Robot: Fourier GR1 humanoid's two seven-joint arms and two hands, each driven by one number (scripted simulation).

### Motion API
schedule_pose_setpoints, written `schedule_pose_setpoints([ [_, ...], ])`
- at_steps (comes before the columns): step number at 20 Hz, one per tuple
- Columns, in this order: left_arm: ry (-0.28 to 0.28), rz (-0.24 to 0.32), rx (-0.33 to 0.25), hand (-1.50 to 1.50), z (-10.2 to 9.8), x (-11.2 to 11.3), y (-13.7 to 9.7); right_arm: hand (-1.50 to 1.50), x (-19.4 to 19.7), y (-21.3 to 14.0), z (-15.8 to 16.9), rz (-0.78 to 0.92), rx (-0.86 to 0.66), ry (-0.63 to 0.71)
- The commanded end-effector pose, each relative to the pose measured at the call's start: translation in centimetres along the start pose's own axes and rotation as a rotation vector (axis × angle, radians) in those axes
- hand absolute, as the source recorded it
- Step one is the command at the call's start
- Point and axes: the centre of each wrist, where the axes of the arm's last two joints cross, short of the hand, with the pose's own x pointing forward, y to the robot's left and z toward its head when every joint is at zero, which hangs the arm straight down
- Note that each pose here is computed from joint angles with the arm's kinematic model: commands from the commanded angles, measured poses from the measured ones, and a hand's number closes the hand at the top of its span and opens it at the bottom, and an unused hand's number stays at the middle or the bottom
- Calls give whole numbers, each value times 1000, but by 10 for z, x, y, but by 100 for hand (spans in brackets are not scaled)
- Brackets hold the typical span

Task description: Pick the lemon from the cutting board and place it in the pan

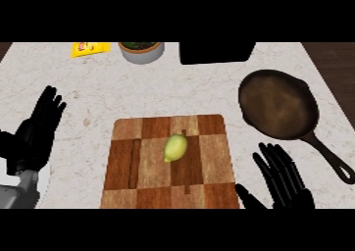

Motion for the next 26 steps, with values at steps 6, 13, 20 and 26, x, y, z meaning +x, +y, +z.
schedule_pose_setpoints([
  [6, 3, 4, -36, 0, 2, 7, -9, -150, 38, 4, -8, 319, 187, 137],
  [13, -10, 17, -78, 0, -1, 13, -13, -150, 79, 19, -8, 530, 526, 321],
  [20, -1, 13, -87, 0, -10, 13, -37, -150, 157, 25, -24, 676, 613, 324],
  [26, 6, 15, -105, 0, -10, 16, -19, -150, 174, 43, -34, 886, 612, 371],
])
